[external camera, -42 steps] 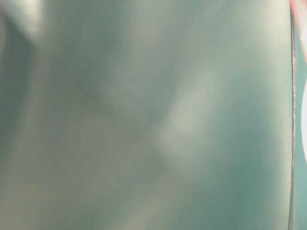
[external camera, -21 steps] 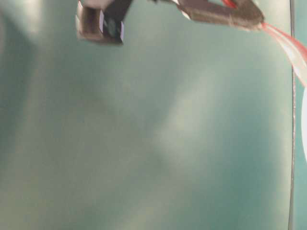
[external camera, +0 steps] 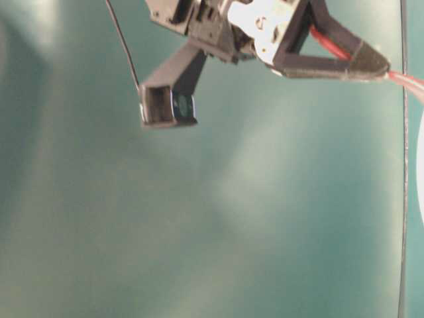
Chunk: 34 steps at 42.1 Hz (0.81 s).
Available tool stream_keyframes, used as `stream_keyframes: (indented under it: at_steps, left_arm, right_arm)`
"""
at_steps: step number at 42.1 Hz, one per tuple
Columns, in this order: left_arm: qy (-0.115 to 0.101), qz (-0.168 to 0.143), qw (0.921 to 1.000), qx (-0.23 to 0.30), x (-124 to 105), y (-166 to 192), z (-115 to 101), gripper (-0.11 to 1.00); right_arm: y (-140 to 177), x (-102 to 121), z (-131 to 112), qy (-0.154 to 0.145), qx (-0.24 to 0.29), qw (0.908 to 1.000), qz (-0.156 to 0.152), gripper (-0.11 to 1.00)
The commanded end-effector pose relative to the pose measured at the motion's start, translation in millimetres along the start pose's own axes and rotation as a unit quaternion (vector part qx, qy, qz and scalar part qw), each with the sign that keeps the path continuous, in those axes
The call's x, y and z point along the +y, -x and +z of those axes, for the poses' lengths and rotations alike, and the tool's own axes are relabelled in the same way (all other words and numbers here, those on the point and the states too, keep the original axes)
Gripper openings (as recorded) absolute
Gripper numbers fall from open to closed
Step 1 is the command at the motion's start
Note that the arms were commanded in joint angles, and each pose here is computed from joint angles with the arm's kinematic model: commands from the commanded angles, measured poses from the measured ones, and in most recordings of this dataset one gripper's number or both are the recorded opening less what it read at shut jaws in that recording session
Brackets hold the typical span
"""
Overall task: Scoop the yellow hexagonal prism block from the bowl with a spoon using the right arm.
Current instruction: 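Lower the spoon bowl into the white bowl beside the yellow block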
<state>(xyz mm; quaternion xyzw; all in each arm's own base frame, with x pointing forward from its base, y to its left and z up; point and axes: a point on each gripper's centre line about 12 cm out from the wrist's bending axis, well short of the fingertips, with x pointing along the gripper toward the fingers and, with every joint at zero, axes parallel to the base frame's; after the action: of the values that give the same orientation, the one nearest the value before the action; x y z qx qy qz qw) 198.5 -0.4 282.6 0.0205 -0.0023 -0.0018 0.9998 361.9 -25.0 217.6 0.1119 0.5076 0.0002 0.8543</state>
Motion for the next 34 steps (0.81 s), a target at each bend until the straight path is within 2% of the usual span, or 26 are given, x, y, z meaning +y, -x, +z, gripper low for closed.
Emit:
stream_keyframes:
  at_steps: [1, 17, 34]
  left_arm:
    - [-0.001, 0.001, 1.0, -0.004, 0.4, -1.9, 3.4, 0.0]
    - [-0.001, 0.001, 1.0, -0.004, 0.4, -1.7, 3.5, 0.0]
    - [-0.002, 0.001, 1.0, -0.005, 0.4, -1.7, 3.7, 0.0]
  right_arm:
    - [9.6, -1.1, 12.4, -0.004, -0.008, 1.0, -0.001, 0.23]
    - [-1.8, -7.5, 15.5, -0.016, 0.027, 0.9992, -0.023, 0.23]
    - [-16.7, -10.1, 12.6, -0.019, 0.042, 0.9986, -0.025, 0.23]
